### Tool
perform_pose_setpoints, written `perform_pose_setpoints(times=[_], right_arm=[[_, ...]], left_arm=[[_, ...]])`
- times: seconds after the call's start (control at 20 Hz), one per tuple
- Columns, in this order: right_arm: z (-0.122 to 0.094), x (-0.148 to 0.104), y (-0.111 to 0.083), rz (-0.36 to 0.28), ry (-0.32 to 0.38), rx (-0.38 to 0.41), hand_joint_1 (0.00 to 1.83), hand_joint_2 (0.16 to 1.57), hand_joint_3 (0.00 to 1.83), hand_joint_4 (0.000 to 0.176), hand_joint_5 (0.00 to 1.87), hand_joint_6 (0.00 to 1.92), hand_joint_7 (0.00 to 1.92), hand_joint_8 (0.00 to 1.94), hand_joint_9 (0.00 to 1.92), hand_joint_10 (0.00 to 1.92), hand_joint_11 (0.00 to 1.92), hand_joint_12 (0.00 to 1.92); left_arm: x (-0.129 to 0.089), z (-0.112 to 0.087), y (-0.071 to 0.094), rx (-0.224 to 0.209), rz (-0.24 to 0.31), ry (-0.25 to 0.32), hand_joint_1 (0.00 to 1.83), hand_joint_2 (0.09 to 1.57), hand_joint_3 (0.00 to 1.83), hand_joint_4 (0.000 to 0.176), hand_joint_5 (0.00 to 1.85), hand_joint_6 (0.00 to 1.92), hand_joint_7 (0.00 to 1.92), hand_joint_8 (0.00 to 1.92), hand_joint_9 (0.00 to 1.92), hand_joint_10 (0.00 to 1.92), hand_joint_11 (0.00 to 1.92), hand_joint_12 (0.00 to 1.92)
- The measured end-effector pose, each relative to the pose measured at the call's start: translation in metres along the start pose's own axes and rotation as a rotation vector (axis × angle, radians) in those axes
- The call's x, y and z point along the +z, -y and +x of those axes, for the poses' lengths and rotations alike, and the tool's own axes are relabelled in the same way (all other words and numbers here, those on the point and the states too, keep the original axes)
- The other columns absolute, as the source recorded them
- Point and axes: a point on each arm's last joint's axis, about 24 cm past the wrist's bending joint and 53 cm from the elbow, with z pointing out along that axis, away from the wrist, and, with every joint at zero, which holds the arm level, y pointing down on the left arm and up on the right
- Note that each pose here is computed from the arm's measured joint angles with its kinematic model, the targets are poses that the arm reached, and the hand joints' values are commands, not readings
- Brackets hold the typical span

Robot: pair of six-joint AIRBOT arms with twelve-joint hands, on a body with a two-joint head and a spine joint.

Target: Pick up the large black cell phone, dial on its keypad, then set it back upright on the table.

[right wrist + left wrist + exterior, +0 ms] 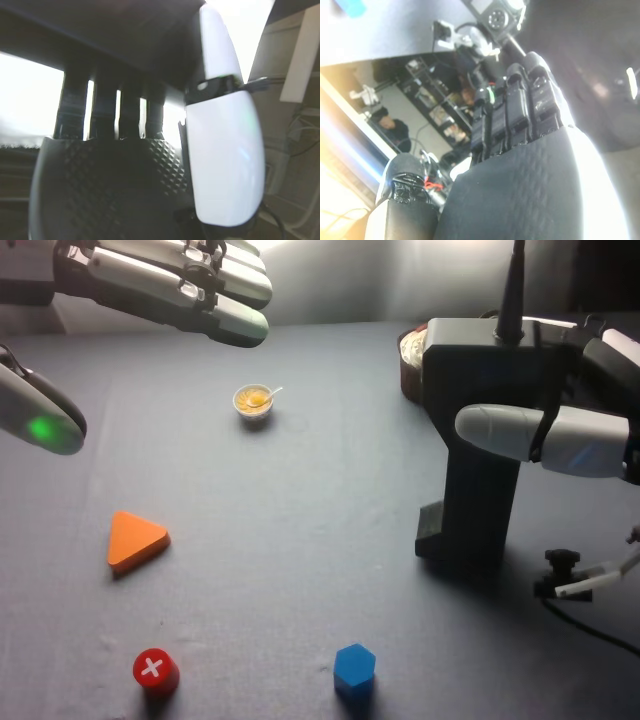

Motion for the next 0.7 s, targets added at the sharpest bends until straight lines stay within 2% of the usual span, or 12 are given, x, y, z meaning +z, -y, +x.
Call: perform_pose_setpoints(times=[0.1, 0.25, 0.4, 0.45, 0.5, 0.55, 0.6, 0.65, 0.7], right_arm=[[-0.001, 0.003, -0.002, 0.000, 0.000, -0.004, 1.37, 1.16, 0.00, 0.000, 0.95, 0.80, 0.85, 1.26, 0.82, 1.43, 0.83, 1.42], [0.005, 0.009, -0.008, -0.001, -0.031, -0.036, 1.36, 1.17, 0.00, 0.000, 0.95, 0.78, 0.82, 1.31, 0.79, 1.47, 0.80, 1.50], [0.012, 0.018, -0.021, -0.024, -0.055, -0.054, 1.37, 1.14, 0.00, 0.000, 0.94, 0.82, 0.87, 1.20, 0.86, 1.38, 0.87, 1.43], [0.014, 0.021, -0.027, -0.036, -0.062, -0.057, 1.37, 1.15, 0.00, 0.000, 0.95, 0.82, 0.86, 1.21, 0.85, 1.40, 0.85, 1.46], [0.016, 0.022, -0.029, -0.037, -0.067, -0.058, 1.37, 1.15, 0.00, 0.000, 0.95, 0.82, 0.86, 1.21, 0.85, 1.40, 0.85, 1.46], [0.021, 0.027, -0.032, -0.039, -0.080, -0.061, 1.36, 1.16, 0.00, 0.000, 0.94, 0.84, 0.83, 1.26, 0.82, 1.44, 0.80, 1.55], [0.025, 0.029, -0.033, -0.039, -0.091, -0.065, 1.36, 1.16, 0.00, 0.000, 0.93, 0.86, 0.83, 1.25, 0.83, 1.43, 0.80, 1.56], [0.030, 0.031, -0.035, -0.040, -0.104, -0.070, 1.37, 1.14, 0.00, 0.000, 1.03, 0.66, 0.86, 1.25, 0.84, 1.46, 0.79, 1.59], [0.035, 0.035, -0.038, -0.042, -0.117, -0.072, 1.37, 1.16, 0.00, 0.000, 0.97, 0.76, 0.83, 1.29, 0.82, 1.44, 0.79, 1.54]], left_arm=[[0.000, 0.000, 0.000, 0.000, 0.000, 0.000, 0.00, 1.17, 0.00, 0.034, 0.19, 0.00, 0.14, 0.00, 0.14, 0.01, 0.00, 0.39], [0.000, 0.000, 0.000, 0.000, -0.001, 0.000, 0.00, 1.18, 0.00, 0.029, 0.18, 0.00, 0.14, 0.00, 0.13, 0.00, 0.00, 0.37], [0.000, 0.000, 0.000, 0.000, -0.001, 0.000, 0.00, 1.19, 0.01, 0.026, 0.21, 0.01, 0.16, 0.01, 0.12, 0.00, 0.00, 0.32], [0.000, 0.000, 0.000, 0.000, -0.002, -0.001, 0.00, 1.23, 0.01, 0.040, 0.27, 0.02, 0.21, 0.01, 0.13, 0.01, 0.00, 0.36], [0.000, 0.000, 0.000, 0.000, -0.001, 0.000, 0.00, 1.23, 0.01, 0.040, 0.27, 0.02, 0.21, 0.01, 0.13, 0.01, 0.00, 0.36], [0.000, 0.000, 0.000, -0.003, -0.001, 0.000, 0.22, 1.27, 0.00, 0.026, 0.32, 0.01, 0.30, 0.01, 0.22, 0.02, 0.00, 0.60], [0.000, 0.000, 0.000, -0.006, -0.001, -0.001, 0.29, 1.28, 0.00, 0.027, 0.31, 0.00, 0.33, 0.01, 0.29, 0.03, 0.00, 0.74], [0.000, 0.000, 0.000, -0.007, 0.000, -0.001, 0.49, 1.27, 0.00, 0.039, 0.37, 0.01, 0.49, 0.02, 0.51, 0.10, 0.07, 1.06], [0.000, 0.001, 0.000, -0.005, -0.001, -0.005, 0.77, 1.25, 0.00, 0.064, 0.39, 0.00, 0.66, 0.01, 0.64, 0.49, 0.21, 1.34]])
